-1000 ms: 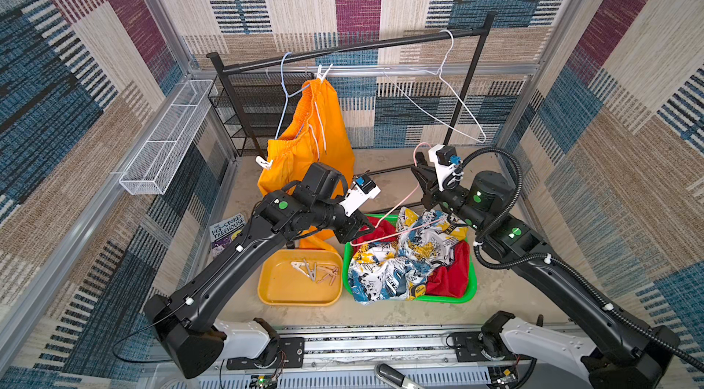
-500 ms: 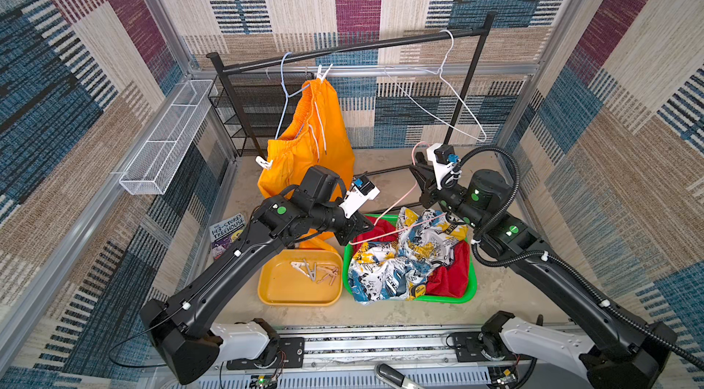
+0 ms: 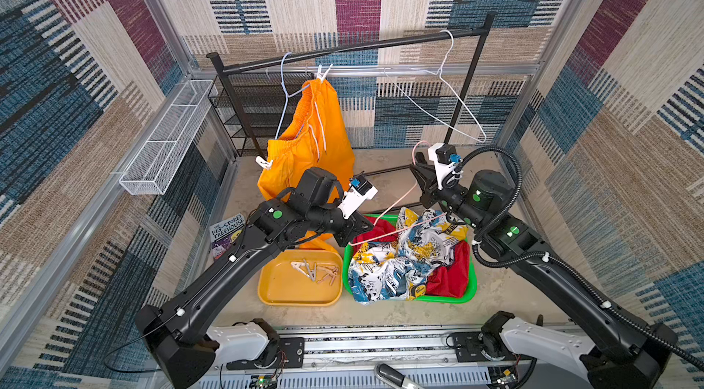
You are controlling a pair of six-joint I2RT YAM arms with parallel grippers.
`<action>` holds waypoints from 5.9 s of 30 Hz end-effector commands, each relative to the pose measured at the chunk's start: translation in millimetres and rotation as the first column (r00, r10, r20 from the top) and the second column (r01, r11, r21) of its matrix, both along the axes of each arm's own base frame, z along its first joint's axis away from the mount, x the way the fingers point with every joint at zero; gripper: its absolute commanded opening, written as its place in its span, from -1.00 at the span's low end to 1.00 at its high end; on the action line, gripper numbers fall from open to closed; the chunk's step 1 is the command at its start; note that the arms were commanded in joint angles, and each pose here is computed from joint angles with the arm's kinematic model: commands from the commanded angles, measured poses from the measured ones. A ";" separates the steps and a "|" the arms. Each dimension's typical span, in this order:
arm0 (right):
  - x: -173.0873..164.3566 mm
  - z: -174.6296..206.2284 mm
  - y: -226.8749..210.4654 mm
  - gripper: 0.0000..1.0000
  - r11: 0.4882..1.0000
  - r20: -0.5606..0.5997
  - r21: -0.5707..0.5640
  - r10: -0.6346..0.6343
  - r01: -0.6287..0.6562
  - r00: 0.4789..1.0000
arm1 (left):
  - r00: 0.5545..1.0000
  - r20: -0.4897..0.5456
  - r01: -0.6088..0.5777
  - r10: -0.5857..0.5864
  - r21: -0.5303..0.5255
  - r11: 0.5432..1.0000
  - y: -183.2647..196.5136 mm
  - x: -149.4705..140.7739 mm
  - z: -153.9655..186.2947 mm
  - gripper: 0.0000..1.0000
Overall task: Remove the clothespins securing shorts to the hanger
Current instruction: Place the hanger on the clothesline, then pick up the hanger from the clothesline.
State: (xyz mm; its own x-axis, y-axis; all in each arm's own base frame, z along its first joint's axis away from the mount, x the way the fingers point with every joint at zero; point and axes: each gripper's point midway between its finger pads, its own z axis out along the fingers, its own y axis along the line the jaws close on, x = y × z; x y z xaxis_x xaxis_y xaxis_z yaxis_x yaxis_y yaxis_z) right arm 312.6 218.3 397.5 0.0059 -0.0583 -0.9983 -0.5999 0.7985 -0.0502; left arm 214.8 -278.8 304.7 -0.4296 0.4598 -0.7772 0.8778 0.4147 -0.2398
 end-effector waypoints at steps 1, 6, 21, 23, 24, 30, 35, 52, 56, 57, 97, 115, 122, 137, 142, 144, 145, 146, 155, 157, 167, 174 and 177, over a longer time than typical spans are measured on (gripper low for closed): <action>-2.4 13.4 0.4 -0.62 0.999 0.032 0.042 0.010 -0.011 0.999 | 0.998 0.018 -0.063 0.063 -0.005 0.998 6.4 5.4 5.7 -1.00; -4.2 17.9 3.8 -0.19 0.997 0.033 0.075 0.032 -0.034 0.999 | 0.992 0.034 -0.121 0.120 0.020 0.992 20.1 4.5 6.9 -1.00; 17.2 7.8 -32.0 0.20 0.967 -0.053 0.141 -0.206 0.212 0.977 | 0.883 0.178 -0.463 0.435 0.174 0.869 87.7 28.6 19.1 -1.00; 19.1 0.4 -35.5 0.22 0.962 -0.071 0.136 -0.229 0.237 0.971 | 0.861 0.203 -0.501 0.466 0.182 0.846 94.3 33.1 23.3 -1.00; 20.3 -4.3 -36.4 0.22 0.960 -0.084 0.131 -0.237 0.246 0.968 | 0.852 0.213 -0.516 0.478 0.182 0.837 96.6 35.1 25.8 -1.00; 26.1 -31.6 -43.3 0.23 0.947 -0.150 0.095 -0.291 0.307 0.945 | 0.783 0.278 -0.610 0.556 0.176 0.772 108.7 46.5 47.8 -1.00; 27.2 -54.6 -43.5 0.23 0.947 -0.191 0.060 -0.301 0.317 0.934 | 0.734 0.334 -0.658 0.591 0.138 0.740 107.8 52.6 71.0 -1.00; 15.2 -97.3 -37.5 0.24 0.964 -0.251 0.049 -0.240 0.260 0.938 | 0.637 0.522 -0.693 0.567 0.066 0.718 64.9 71.1 145.3 -1.00; 12.3 -101.5 -35.3 0.24 0.968 -0.261 0.057 -0.220 0.243 0.940 | 0.610 0.558 -0.707 0.563 0.062 0.704 59.7 80.0 157.9 -1.00; 11.4 -102.0 -35.3 0.24 0.969 -0.261 0.059 -0.217 0.240 0.941 | 0.602 0.566 -0.711 0.563 0.059 0.701 57.9 83.0 161.1 -1.00; -5.9 -99.3 -28.9 0.26 0.982 -0.253 0.107 -0.127 0.158 0.959 | 0.492 0.686 -0.806 0.536 0.127 0.578 9.8 162.9 141.4 -1.00; -5.1 -98.6 -27.0 0.27 0.982 -0.254 0.110 -0.120 0.152 0.960 | 0.546 0.618 -0.793 0.565 0.164 0.587 16.3 168.3 120.4 -1.00; -6.2 -98.7 -26.3 0.39 0.984 -0.247 0.105 -0.114 0.143 0.962 | 0.563 0.597 -0.766 0.571 0.117 0.633 21.2 150.6 142.0 -0.02; -10.6 -95.0 -17.8 0.55 0.990 -0.207 0.114 -0.057 0.082 0.977 | 0.733 0.440 -0.589 0.519 0.028 0.808 67.0 65.0 163.6 0.35; -13.8 -93.5 -10.8 0.55 0.992 -0.195 0.116 -0.018 0.041 0.981 | 0.717 0.410 -0.619 0.565 0.001 0.785 97.2 66.7 168.7 0.35; -14.3 -95.7 -7.5 0.55 0.993 -0.198 0.110 -0.008 0.031 0.980 | 0.704 0.402 -0.640 0.585 0.003 0.768 108.2 70.8 169.8 0.35; -14.4 -97.1 -5.9 0.55 0.994 -0.201 0.106 -0.005 0.027 0.980 | 0.700 0.402 -0.646 0.590 0.007 0.763 112.0 71.6 170.3 0.35; -15.2 -97.7 -4.1 0.55 0.994 -0.200 0.103 0.001 0.021 0.980 | 0.697 0.405 -0.648 0.591 0.005 0.761 113.9 72.2 172.2 0.34; -16.7 -107.5 9.6 0.55 0.997 -0.215 0.074 0.024 -0.008 0.976 | 0.646 0.437 -0.704 0.626 0.022 0.710 143.8 86.6 184.0 0.32; -17.6 -108.7 13.6 0.55 0.997 -0.216 0.070 0.032 -0.017 0.976 | 0.636 0.425 -0.721 0.644 0.030 0.692 153.6 93.3 182.7 0.32; -28.5 -110.3 44.8 0.55 0.994 -0.198 0.033 0.112 -0.108 0.974 | 0.610 0.329 -0.773 0.721 0.045 0.633 193.8 121.5 166.1 0.29; -28.8 -111.3 56.7 0.55 0.991 -0.203 0.024 0.137 -0.135 0.970 | 0.609 0.268 -0.785 0.746 0.074 0.615 203.5 141.6 148.1 0.23; -28.4 -111.6 57.9 0.55 0.991 -0.205 0.021 0.136 -0.135 0.969 | 0.606 0.267 -0.790 0.749 0.096 0.605 205.5 151.2 141.6 0.14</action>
State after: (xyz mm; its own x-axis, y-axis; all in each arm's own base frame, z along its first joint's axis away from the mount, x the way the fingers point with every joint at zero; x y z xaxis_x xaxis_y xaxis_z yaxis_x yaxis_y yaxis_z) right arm 282.5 273.5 274.3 -0.2233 -0.0872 -0.9708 -0.6947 0.7129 0.0958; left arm 362.8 -70.6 450.2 -0.5415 0.1675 -0.8239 0.2131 0.9753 0.0583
